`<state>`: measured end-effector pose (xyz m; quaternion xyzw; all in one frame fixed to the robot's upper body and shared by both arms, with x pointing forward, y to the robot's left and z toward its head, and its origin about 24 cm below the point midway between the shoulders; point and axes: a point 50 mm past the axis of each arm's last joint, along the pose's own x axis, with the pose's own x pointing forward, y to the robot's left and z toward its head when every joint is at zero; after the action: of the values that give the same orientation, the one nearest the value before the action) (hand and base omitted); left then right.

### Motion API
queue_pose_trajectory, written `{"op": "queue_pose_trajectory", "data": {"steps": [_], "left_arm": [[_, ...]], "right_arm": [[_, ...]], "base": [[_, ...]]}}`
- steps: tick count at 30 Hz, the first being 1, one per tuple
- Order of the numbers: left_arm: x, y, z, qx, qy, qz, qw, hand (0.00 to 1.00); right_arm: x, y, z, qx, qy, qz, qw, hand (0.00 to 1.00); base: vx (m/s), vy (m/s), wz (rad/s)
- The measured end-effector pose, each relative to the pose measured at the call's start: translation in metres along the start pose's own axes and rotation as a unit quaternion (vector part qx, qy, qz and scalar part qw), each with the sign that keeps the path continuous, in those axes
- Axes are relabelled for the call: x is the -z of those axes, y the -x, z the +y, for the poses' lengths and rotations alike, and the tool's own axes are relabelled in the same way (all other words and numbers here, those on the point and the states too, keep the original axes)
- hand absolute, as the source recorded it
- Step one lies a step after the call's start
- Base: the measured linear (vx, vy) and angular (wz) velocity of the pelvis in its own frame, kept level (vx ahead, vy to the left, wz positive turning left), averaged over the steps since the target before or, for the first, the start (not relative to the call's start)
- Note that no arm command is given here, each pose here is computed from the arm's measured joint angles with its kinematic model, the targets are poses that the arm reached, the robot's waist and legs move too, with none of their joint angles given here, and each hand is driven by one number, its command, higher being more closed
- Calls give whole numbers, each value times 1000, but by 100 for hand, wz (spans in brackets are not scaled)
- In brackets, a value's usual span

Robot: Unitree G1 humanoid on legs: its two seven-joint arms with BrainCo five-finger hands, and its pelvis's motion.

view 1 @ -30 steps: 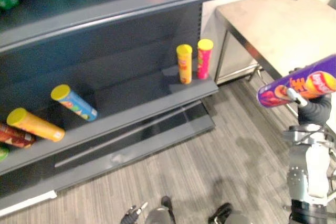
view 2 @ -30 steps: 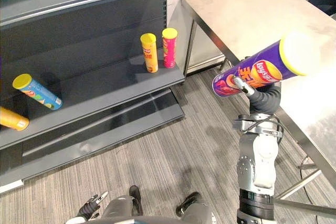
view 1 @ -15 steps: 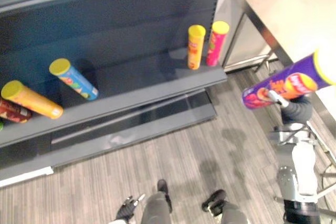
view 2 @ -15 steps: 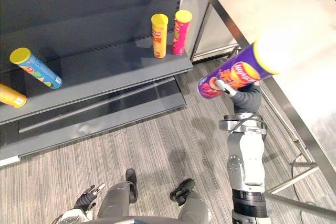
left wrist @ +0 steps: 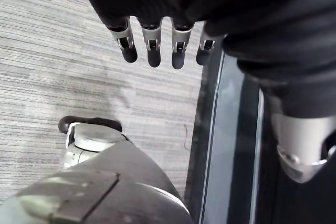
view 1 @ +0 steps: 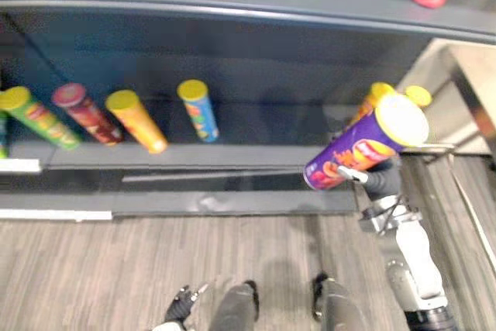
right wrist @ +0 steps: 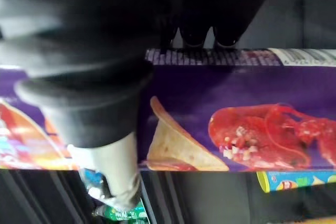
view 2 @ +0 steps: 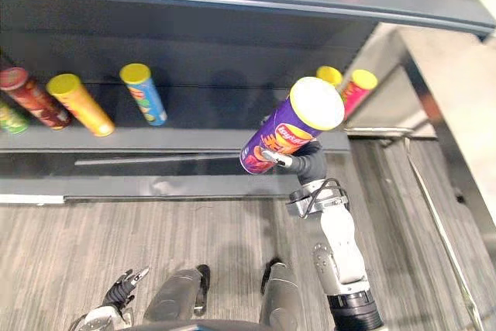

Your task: Put the gum and the chips on the shelf.

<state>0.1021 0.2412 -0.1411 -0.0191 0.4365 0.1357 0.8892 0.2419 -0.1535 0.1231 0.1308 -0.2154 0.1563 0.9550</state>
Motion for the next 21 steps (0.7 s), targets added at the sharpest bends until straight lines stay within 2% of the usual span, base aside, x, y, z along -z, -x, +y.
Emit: {"op": "queue_pose_trajectory", "data": {"steps": [3,8,21], "left_arm": [[2,0,-4,9,-11,4,1000,0],[10,2,-14,19,2,16,1000,0],[17,3,-12,5,19,32,999,0]], "right_arm": [[1,3,-1,5,-14,2,1000,100],[-3,4,2,10,-31,-13,999,100],[5,14,6,33,-65,-4,997,100]], "base": [[206,-74,108],[125,-120,9],[10,-94,17]]}}
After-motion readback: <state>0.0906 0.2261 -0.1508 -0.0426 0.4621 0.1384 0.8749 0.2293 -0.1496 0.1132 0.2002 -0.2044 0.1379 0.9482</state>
